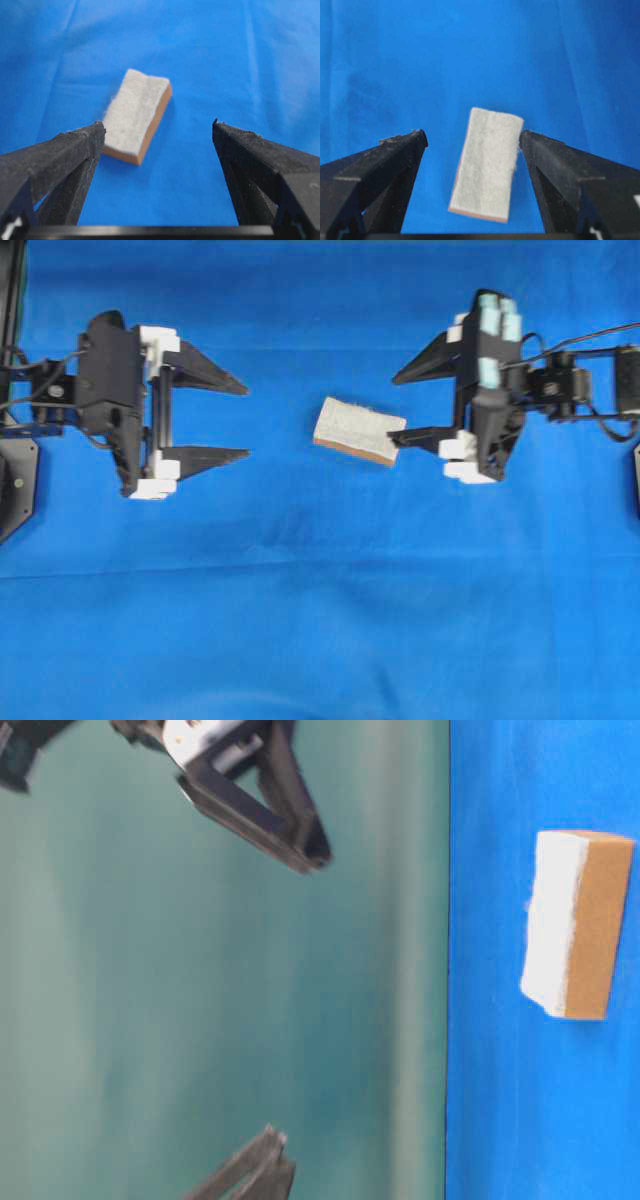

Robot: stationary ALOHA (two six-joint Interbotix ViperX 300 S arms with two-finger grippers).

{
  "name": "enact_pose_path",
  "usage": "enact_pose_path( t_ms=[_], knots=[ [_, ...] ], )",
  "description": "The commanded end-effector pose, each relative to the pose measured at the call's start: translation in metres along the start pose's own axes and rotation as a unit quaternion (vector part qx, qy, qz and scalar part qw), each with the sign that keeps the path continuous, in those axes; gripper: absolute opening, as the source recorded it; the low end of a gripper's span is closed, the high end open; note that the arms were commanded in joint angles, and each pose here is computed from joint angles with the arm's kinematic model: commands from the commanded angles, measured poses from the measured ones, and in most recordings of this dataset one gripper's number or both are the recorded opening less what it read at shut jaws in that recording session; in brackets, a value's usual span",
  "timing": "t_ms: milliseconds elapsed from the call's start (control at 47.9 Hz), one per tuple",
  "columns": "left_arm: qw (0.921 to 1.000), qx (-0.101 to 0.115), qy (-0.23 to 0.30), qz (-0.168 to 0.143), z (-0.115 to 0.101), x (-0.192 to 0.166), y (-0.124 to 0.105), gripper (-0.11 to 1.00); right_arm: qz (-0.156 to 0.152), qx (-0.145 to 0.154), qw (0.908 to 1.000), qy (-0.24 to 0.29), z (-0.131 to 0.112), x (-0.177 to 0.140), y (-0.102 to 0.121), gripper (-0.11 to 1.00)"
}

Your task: Hand over the sponge with the left arm and wipe it with the right arm.

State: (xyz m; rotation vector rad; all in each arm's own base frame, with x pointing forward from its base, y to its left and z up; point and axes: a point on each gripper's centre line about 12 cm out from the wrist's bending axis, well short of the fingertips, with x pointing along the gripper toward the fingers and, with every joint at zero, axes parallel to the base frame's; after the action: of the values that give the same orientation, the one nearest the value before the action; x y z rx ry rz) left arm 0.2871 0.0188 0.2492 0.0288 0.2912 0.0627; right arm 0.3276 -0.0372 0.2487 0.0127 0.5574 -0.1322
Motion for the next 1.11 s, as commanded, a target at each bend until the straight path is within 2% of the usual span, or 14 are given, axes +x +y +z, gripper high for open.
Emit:
enact_pose_path(
  t_ms=[0,334,585,772,919,1086],
  knots=[
    [0.9998,-0.001,-0.021,0.0,0.009,-0.015,0.0,0.85,-0.001,0.0,0.9994,-0.035,0.011,-0.025,-0.001,0.73],
    [0.9977,-0.001,-0.068,0.0,0.014,-0.08,0.0,0.85,-0.007,0.005,0.9946,-0.103,0.0,-0.102,-0.005,0.73],
    [0.9959,-0.005,-0.09,-0.002,0.005,-0.125,0.0,0.84,-0.013,0.014,0.9912,-0.131,-0.029,-0.144,-0.008,0.72],
    [0.9957,-0.004,-0.092,-0.004,-0.009,-0.149,-0.001,0.84,-0.013,0.029,0.9906,-0.133,-0.058,-0.157,-0.009,0.72],
    [0.9973,-0.004,-0.073,-0.005,-0.027,-0.15,-0.002,0.84,-0.01,0.032,0.9904,-0.134,-0.075,-0.155,-0.008,0.72],
    [0.9982,-0.004,-0.059,-0.006,-0.04,-0.147,-0.002,0.84,0.004,0.037,0.9867,-0.158,-0.09,-0.147,-0.005,0.72]
  ],
)
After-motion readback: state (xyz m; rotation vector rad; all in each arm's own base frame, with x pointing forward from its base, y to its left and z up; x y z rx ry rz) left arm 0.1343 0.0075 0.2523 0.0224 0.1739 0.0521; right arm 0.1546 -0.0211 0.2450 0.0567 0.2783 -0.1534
